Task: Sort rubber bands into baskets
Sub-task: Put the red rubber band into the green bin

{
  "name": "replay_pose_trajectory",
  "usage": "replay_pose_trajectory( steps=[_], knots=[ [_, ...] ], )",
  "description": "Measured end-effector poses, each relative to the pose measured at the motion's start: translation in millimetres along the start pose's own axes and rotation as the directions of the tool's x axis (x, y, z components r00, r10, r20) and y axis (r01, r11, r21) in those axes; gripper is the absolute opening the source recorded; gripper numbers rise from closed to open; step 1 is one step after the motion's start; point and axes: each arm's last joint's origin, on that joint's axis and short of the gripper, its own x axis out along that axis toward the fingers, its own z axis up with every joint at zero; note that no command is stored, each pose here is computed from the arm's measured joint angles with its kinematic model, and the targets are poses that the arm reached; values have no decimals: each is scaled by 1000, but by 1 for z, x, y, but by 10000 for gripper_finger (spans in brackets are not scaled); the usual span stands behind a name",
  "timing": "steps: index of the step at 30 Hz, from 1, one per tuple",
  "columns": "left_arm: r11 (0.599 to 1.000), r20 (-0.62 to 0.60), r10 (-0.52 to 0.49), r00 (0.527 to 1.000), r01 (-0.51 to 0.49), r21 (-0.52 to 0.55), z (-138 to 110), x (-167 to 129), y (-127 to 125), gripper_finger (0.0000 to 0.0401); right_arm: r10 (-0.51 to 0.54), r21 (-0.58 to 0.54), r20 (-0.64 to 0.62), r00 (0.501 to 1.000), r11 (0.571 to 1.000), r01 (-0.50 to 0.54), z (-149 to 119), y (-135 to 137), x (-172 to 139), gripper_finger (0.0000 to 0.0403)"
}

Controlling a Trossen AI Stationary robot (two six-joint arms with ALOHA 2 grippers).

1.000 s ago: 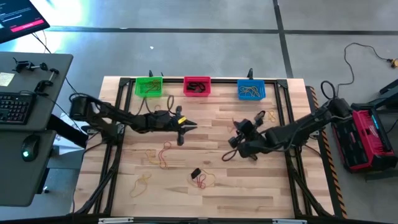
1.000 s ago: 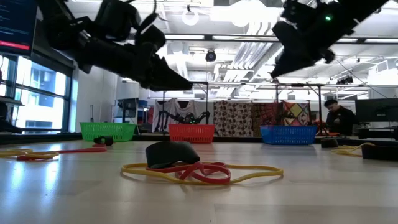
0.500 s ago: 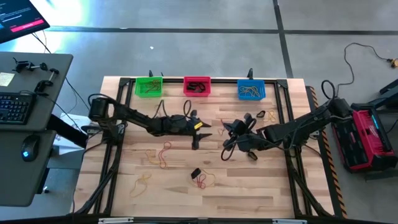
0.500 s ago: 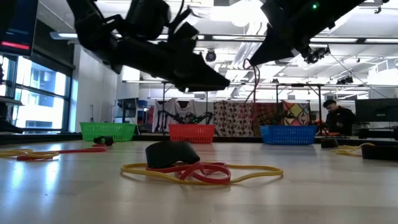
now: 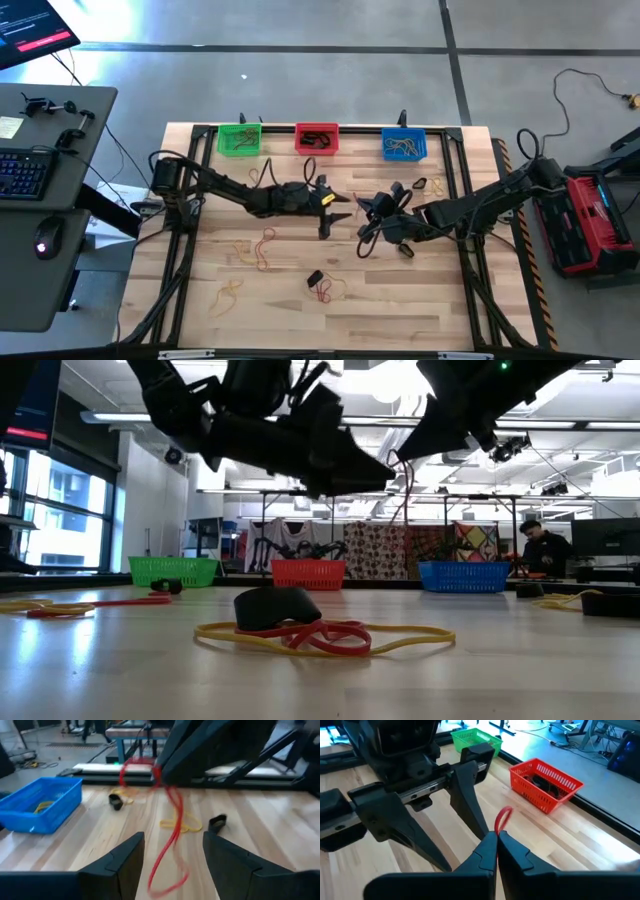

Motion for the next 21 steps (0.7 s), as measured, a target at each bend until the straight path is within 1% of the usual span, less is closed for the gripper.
replay_pose_trajectory(
  steps=[9,16,21],
  knots=[
    [997,15,-72,997,72,-4,7,2,-2,196,19,-4,28,999,1000,-19,4,2,0,0],
    [997,15,-75,997,75,-10,6,2,-2,196,32,-1,53,998,999,-32,7,4,0,0],
    [994,35,-110,993,111,-9,8,2,-3,196,44,17,66,997,999,-45,9,5,0,0]
  ],
)
